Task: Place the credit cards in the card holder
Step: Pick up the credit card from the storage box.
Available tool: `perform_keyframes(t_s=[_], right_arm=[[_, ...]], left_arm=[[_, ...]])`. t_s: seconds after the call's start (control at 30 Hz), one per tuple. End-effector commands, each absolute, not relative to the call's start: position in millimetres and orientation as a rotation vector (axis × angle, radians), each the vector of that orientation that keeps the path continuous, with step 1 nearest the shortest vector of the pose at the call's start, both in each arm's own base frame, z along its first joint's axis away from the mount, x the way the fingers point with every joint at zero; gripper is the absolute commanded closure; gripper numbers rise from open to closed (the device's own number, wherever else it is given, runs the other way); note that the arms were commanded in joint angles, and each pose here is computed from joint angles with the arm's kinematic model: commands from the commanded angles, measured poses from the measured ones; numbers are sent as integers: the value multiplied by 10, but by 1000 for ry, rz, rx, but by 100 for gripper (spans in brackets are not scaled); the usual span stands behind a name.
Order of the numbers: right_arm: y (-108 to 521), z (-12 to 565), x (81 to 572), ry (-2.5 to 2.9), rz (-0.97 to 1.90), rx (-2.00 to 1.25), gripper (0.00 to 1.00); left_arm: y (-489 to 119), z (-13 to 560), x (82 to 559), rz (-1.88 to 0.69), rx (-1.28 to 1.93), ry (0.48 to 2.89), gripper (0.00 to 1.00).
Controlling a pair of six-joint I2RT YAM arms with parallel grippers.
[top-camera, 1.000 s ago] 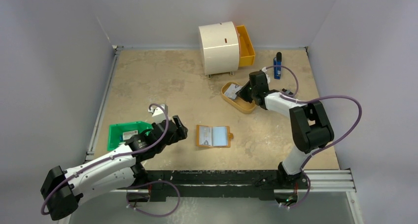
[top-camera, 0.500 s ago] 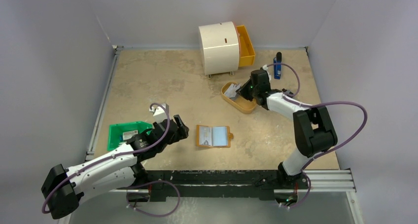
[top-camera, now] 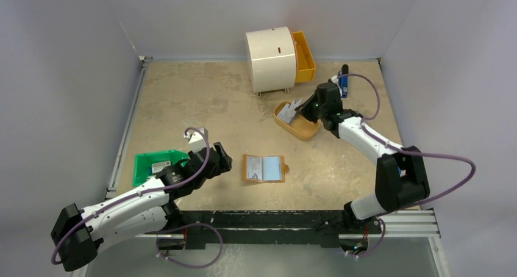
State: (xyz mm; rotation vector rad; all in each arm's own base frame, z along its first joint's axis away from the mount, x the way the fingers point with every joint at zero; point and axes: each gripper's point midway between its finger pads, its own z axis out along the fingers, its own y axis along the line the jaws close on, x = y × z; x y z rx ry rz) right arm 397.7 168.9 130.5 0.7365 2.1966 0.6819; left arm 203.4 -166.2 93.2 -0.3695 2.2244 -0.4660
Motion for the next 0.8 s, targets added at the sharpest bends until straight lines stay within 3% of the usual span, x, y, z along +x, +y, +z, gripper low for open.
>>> perform_keyframes(t_s=[0.0,0.23,0.37,0.53,0.77], right_arm=[[1710,1859,3760,2138,795,688,100],[2151,2868,2902,1981,1255,127,100],[2227,3073,2284,1900,1375,-241,100],[2150,2949,1877,1917,1387,-346,100],[1877,2126,1937,2225,1130,-142,100]], left_arm=[[-1555,1241,2140,-451,-431,2127,36],[-1394,1514,2149,-487,-505,2017,36],[-1432,1560,2174,-498,-489,2007,36],[-1562,1675,2206,-561,-425,1985,34],[-2147,1807,2156,-847,-267,1998,29]])
